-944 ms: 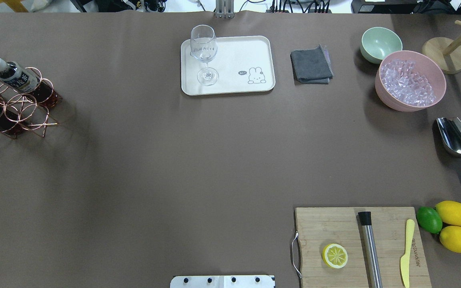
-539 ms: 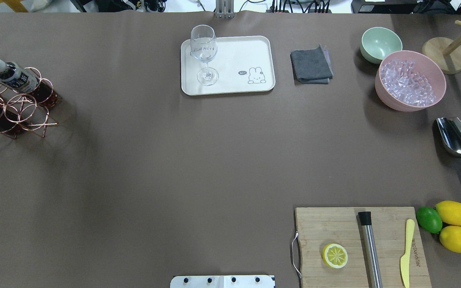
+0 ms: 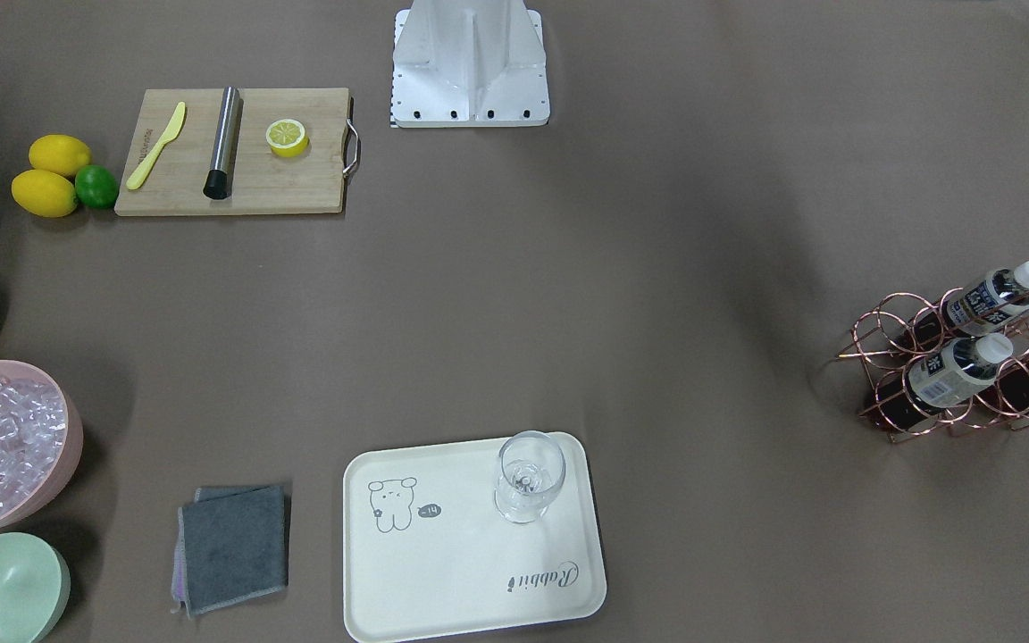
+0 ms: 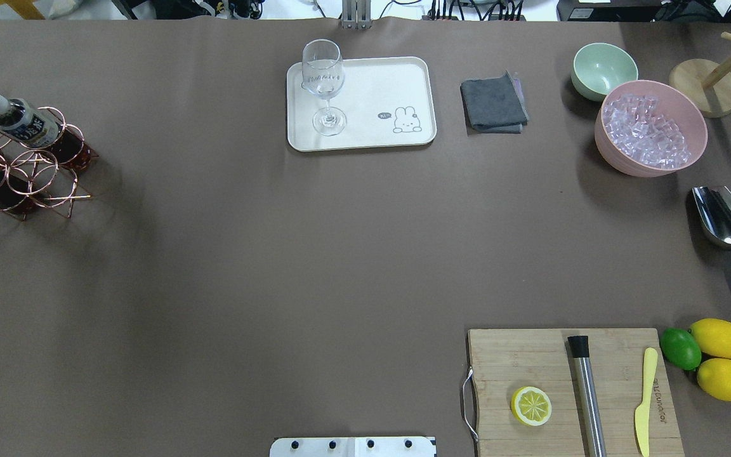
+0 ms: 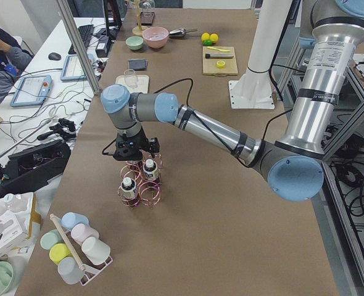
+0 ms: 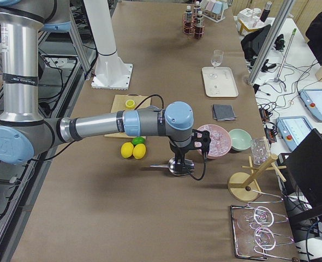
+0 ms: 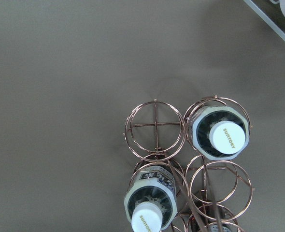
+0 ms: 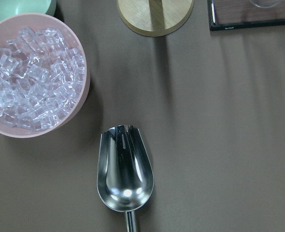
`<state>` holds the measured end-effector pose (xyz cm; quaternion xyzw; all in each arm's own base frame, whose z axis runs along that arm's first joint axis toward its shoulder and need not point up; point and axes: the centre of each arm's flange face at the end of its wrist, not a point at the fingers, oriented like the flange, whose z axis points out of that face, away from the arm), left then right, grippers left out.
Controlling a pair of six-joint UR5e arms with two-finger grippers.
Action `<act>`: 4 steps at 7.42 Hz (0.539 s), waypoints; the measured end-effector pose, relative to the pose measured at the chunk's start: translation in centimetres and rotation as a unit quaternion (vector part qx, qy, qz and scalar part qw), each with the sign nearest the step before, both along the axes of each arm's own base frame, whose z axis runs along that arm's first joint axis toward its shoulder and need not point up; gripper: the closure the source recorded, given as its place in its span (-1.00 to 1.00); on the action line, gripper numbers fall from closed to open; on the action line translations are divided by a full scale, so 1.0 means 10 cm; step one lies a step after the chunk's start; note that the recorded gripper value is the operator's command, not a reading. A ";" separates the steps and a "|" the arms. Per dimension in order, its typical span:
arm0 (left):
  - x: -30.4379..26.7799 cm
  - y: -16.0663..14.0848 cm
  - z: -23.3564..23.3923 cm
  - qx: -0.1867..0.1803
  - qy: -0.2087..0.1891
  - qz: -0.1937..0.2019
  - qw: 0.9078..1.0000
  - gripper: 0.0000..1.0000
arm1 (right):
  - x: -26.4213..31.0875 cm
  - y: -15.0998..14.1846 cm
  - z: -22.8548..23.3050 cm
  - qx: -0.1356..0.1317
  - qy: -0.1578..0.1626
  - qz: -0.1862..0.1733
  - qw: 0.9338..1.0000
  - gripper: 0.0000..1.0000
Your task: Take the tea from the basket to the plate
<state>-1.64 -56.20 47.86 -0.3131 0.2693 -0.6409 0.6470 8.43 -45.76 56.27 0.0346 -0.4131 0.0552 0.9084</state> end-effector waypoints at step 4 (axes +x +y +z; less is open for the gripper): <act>-0.19 -0.34 0.02 -0.005 -0.005 -0.023 1.000 -0.71 | 0.00 -0.02 -0.03 0.003 0.001 0.000 1.000 -1.00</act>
